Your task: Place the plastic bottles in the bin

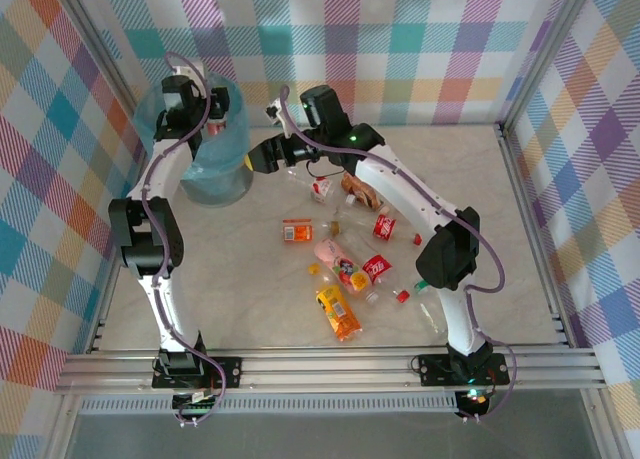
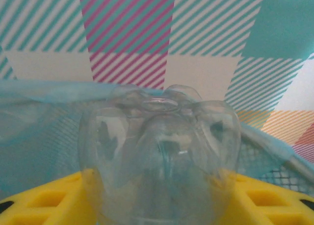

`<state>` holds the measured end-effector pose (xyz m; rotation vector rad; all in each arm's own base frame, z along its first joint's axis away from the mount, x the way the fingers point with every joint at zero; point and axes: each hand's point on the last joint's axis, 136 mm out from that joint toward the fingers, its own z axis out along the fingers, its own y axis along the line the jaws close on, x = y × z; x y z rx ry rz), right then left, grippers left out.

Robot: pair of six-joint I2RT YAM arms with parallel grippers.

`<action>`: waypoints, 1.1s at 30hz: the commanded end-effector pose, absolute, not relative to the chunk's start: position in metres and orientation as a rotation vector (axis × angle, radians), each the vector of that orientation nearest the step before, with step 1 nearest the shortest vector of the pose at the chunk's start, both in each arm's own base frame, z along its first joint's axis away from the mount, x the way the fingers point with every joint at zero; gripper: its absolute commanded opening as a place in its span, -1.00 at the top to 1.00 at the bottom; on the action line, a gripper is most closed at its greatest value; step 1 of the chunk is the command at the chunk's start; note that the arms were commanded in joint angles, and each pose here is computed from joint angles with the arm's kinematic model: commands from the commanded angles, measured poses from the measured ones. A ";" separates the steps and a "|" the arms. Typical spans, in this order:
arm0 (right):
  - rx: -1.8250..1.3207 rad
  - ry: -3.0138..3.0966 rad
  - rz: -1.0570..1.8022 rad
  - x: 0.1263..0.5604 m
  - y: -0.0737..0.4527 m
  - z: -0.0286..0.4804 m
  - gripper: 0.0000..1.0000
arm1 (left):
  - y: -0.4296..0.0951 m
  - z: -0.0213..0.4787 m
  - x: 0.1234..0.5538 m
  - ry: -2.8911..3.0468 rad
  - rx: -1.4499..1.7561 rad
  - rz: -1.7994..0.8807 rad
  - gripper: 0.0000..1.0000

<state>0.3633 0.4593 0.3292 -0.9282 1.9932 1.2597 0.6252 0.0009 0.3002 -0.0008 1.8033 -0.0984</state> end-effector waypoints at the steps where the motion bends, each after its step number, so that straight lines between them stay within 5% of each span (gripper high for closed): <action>1: -0.955 1.970 1.289 0.354 0.460 0.337 -0.54 | 0.009 0.350 0.613 1.667 0.002 -0.081 -0.37; 7: -0.950 1.962 1.291 0.354 0.460 0.340 -0.55 | 0.019 0.355 0.607 1.669 -0.030 -0.056 -0.70; 33: -0.877 2.143 1.171 0.336 0.426 0.340 -0.56 | 0.021 0.452 0.557 1.690 -0.050 -0.078 -0.73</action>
